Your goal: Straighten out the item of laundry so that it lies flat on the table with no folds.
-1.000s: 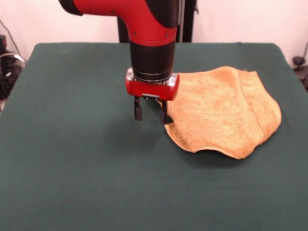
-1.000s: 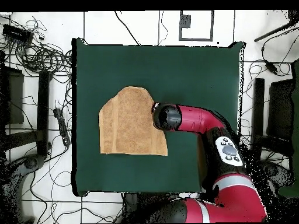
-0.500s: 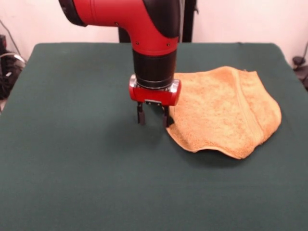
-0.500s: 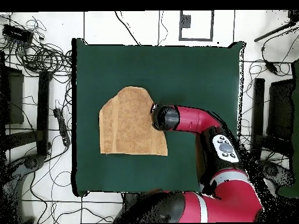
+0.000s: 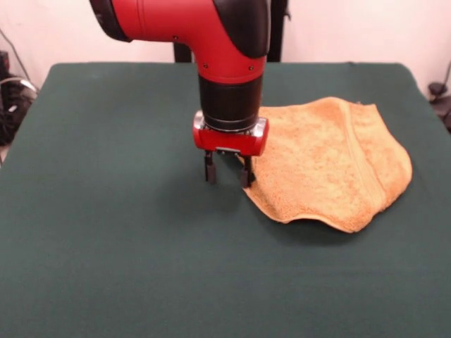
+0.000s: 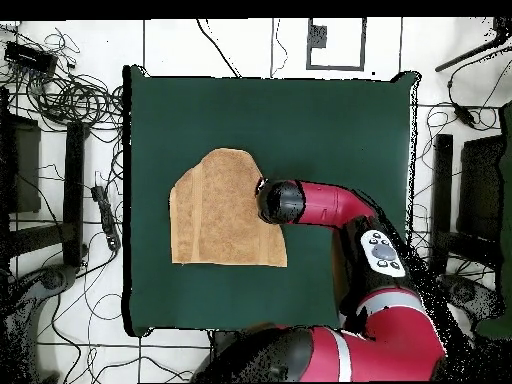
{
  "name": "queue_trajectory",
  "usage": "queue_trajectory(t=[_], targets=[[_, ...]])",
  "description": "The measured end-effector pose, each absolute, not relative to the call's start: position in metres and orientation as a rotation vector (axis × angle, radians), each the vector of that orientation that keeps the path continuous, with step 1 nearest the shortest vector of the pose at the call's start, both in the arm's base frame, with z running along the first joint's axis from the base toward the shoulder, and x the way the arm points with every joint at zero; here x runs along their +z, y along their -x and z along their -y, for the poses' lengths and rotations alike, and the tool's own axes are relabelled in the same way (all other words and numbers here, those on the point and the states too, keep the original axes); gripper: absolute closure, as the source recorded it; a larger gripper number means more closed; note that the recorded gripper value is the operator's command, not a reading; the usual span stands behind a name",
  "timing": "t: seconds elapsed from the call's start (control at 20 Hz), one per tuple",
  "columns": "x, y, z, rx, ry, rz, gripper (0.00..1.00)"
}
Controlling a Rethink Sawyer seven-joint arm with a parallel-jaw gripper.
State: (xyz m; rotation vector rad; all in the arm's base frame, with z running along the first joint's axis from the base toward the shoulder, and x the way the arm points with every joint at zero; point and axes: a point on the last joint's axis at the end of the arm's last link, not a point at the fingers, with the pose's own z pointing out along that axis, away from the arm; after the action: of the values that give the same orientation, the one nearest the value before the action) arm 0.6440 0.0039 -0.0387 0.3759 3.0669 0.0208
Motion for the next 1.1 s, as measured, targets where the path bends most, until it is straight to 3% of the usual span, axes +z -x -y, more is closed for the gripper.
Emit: queue_trajectory(t=[1.1], targets=[[-0.040,-0.653,-0.026,0.019,-0.327,-3.056,0.00]])
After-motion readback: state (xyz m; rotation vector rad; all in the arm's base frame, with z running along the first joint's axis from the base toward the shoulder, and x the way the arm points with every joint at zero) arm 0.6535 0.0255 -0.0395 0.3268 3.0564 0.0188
